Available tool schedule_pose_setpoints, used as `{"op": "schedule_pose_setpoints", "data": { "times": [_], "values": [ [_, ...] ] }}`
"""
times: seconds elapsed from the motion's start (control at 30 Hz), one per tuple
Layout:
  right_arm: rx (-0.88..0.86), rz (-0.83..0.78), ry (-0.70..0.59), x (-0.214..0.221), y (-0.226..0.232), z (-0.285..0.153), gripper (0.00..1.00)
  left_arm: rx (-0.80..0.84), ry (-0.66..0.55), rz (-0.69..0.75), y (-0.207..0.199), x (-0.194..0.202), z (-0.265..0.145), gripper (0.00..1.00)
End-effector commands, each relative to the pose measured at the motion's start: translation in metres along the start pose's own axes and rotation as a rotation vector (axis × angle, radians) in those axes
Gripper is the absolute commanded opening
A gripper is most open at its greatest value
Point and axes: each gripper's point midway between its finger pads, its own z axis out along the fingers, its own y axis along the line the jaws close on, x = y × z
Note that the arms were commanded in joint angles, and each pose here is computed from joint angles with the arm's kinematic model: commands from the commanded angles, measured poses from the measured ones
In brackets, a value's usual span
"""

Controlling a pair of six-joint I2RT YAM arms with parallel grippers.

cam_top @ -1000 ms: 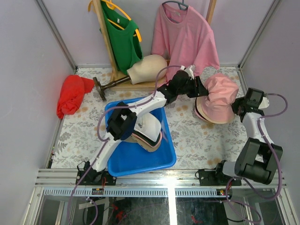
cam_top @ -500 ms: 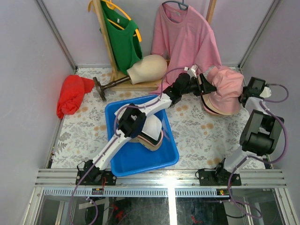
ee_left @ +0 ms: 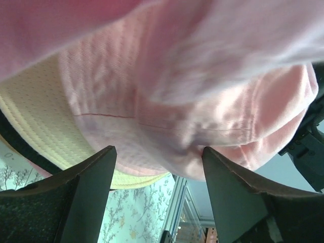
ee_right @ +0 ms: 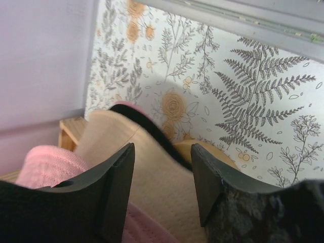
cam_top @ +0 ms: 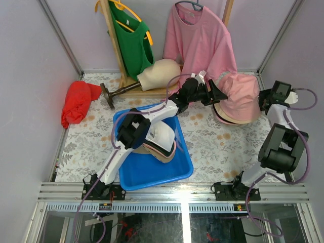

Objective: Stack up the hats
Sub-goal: Stack the hat on the hat.

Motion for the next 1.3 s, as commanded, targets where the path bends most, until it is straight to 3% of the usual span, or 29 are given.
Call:
{"op": "schedule_pose_setpoints", "data": {
  "times": [0.0,0.4,0.7,1.27],
  "values": [
    [-0.117,-0.011,-0.126,-0.049,0.045,-0.053,0.57,0.014,-0.015,0.036,-0.033,-0.009,-0.020,0.68],
    [-0.092,-0.043,-0.142,-0.051,0.025,-0.090,0.60,-0.040,-0.022,0.033,-0.040,0.000,-0.049,0.70],
    [-0.255,-0.049,-0.061,-0.039,0.055,-0.123,0.62,-0.180,-0.119,-0.012,0.000,-0.010,-0.060,0.70],
    [-0.381,-0.054,0.003,-0.035,0.087,-0.135,0.63,0.041,-0.216,-0.261,0.017,-0.055,-0.015,0.68]
  ]
}}
